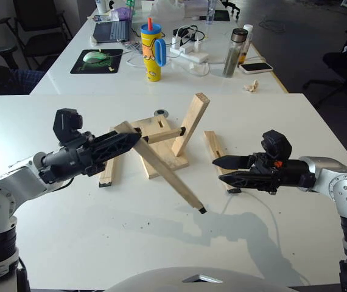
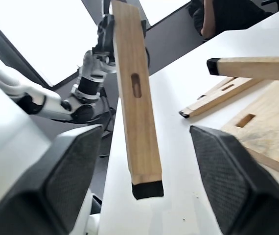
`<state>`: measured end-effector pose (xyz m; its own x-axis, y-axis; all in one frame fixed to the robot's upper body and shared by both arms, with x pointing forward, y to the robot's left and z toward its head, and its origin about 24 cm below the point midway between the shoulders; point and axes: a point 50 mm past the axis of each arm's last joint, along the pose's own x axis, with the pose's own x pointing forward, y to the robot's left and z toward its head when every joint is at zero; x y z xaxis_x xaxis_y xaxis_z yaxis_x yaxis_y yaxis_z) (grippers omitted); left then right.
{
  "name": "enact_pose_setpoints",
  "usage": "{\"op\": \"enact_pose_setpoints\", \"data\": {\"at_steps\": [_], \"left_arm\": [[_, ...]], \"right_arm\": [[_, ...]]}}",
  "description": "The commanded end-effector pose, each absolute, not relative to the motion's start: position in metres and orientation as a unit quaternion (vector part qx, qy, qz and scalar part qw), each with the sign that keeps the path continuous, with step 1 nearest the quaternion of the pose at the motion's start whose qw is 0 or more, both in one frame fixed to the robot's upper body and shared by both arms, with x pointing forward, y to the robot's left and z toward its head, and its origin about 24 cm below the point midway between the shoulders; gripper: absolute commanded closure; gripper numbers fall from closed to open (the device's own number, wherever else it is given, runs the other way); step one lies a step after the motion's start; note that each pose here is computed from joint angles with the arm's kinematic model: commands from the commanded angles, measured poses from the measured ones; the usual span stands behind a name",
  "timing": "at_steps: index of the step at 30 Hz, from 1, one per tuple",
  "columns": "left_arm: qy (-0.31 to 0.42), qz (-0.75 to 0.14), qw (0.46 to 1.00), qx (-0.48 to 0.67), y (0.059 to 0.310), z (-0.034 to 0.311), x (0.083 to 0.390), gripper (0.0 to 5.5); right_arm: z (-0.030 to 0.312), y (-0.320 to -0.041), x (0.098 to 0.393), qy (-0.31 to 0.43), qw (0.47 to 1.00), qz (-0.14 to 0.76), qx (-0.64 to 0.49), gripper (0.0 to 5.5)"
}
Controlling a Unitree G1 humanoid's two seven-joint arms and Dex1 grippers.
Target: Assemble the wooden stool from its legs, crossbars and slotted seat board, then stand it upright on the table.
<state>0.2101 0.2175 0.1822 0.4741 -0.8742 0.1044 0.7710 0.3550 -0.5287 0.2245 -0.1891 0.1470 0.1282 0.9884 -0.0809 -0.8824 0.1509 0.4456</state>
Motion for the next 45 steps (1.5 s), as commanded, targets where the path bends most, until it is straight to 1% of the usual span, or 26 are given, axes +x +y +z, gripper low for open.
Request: {"op": "enact_pose_setpoints", "data": {"at_steps": [1,3,5,8,12,18,22,26,33,40,42,45], "left_arm": [[0.101,-0.439,0.866,-0.217,0.248,0.181,0.216,3.41],[0.098,-0.428,0.877,-0.193,0.257,0.185,0.220,3.41],[0.098,-0.421,0.887,-0.162,0.260,0.187,0.226,3.41],[0.080,-0.408,0.899,-0.136,0.264,0.190,0.234,3.41],[0.045,-0.412,0.900,-0.133,0.266,0.201,0.242,3.41],[-0.001,-0.434,0.892,-0.128,0.263,0.212,0.251,3.41],[-0.021,-0.454,0.884,-0.107,0.255,0.216,0.256,3.41],[0.008,-0.469,0.880,-0.079,0.247,0.200,0.261,3.41],[0.011,-0.467,0.881,-0.068,0.247,0.184,0.266,3.41],[0.024,-0.473,0.880,-0.046,0.239,0.169,0.264,3.41],[0.030,-0.474,0.879,-0.039,0.238,0.166,0.263,3.41],[0.036,-0.477,0.878,-0.028,0.238,0.166,0.262,3.42]], "right_arm": [[0.120,-0.153,0.223,0.194,0.748,0.624,0.114,2.21],[0.108,-0.138,0.231,0.194,0.770,0.597,0.111,2.21],[0.097,-0.128,0.241,0.202,0.797,0.561,0.098,2.21],[0.082,-0.119,0.250,0.217,0.818,0.530,0.052,2.21],[0.072,-0.112,0.260,0.210,0.833,0.512,-0.001,2.21],[0.056,-0.092,0.257,0.200,0.827,0.523,-0.044,2.21],[0.054,-0.082,0.259,0.186,0.828,0.526,-0.046,2.21],[0.054,-0.079,0.258,0.179,0.824,0.535,-0.051,2.21],[0.057,-0.080,0.259,0.169,0.818,0.547,-0.054,2.21],[0.058,-0.080,0.261,0.159,0.818,0.549,-0.066,2.21],[0.059,-0.077,0.260,0.155,0.812,0.559,-0.069,2.21],[0.063,-0.072,0.254,0.154,0.795,0.586,-0.040,2.21]]}}
